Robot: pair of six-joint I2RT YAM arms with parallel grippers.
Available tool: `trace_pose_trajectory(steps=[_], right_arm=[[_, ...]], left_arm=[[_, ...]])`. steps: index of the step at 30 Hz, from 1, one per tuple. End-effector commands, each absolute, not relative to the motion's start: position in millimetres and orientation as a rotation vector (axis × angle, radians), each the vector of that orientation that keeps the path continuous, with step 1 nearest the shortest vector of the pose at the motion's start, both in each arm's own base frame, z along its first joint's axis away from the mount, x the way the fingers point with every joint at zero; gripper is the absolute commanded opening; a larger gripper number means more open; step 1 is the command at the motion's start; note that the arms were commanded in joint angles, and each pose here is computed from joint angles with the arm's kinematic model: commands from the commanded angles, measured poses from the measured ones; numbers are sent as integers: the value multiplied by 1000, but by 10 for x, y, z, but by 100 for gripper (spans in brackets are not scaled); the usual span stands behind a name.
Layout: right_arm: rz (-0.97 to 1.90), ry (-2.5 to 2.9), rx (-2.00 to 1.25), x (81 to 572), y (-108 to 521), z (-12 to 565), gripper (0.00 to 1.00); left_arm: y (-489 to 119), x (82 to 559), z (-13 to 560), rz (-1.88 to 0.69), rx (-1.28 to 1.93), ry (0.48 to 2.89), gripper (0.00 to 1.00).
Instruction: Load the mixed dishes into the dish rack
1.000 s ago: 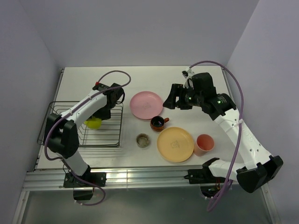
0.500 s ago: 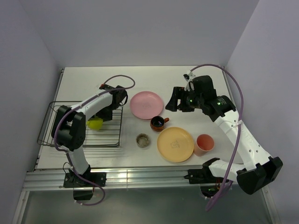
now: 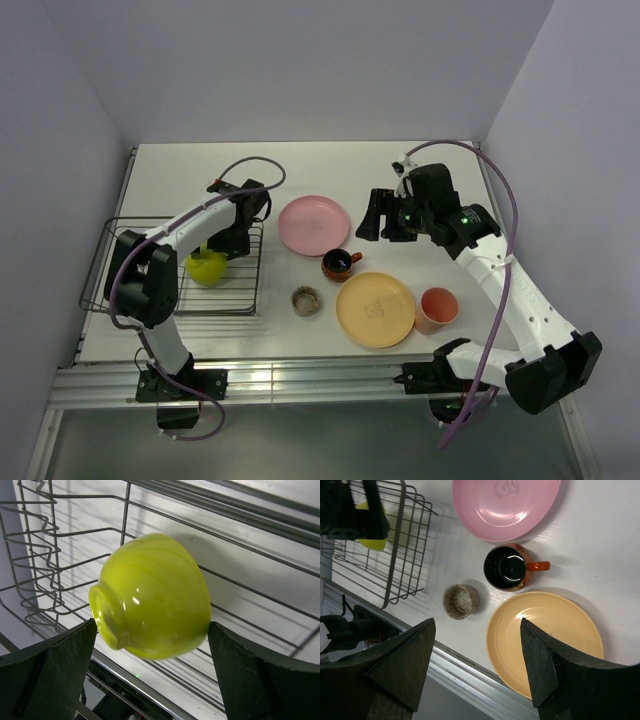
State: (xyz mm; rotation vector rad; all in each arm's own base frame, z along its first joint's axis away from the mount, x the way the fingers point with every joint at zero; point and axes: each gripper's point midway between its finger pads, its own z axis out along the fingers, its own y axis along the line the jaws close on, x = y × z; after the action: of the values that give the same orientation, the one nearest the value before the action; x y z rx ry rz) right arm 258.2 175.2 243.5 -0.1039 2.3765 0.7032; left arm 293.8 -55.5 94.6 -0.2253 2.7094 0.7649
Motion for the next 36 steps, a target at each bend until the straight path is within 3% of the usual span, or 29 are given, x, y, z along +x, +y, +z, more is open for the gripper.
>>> trace_pose_trajectory(steps=[1, 16, 19, 23, 27, 31, 36], right_arm=[[624, 2445, -96, 2655, 1683, 2257, 76], [393, 2704, -104, 2961, 1778, 1556, 70], [374, 2725, -92, 3001, 1779, 1399, 65], [345, 2752, -65, 3038, 1784, 1242, 54], [339, 2781, -95, 3011, 1901, 1079, 53], [316, 2814, -122, 2992, 2023, 902, 53], [275, 2850, -129, 2949, 2129, 680, 52]], left_arm=[[-654, 2974, 1214, 598, -272, 2662, 99], [-793, 2977, 1556, 390, -378, 2593, 99], [-901, 2966, 1806, 225, -450, 2532, 99], [-1255, 2950, 2306, -185, -501, 2411, 99], [-1690, 2847, 2598, -573, -467, 2372, 99], [-1889, 2763, 2775, -742, -440, 2356, 99], [-1889, 2662, 2888, -780, -426, 2340, 99]])
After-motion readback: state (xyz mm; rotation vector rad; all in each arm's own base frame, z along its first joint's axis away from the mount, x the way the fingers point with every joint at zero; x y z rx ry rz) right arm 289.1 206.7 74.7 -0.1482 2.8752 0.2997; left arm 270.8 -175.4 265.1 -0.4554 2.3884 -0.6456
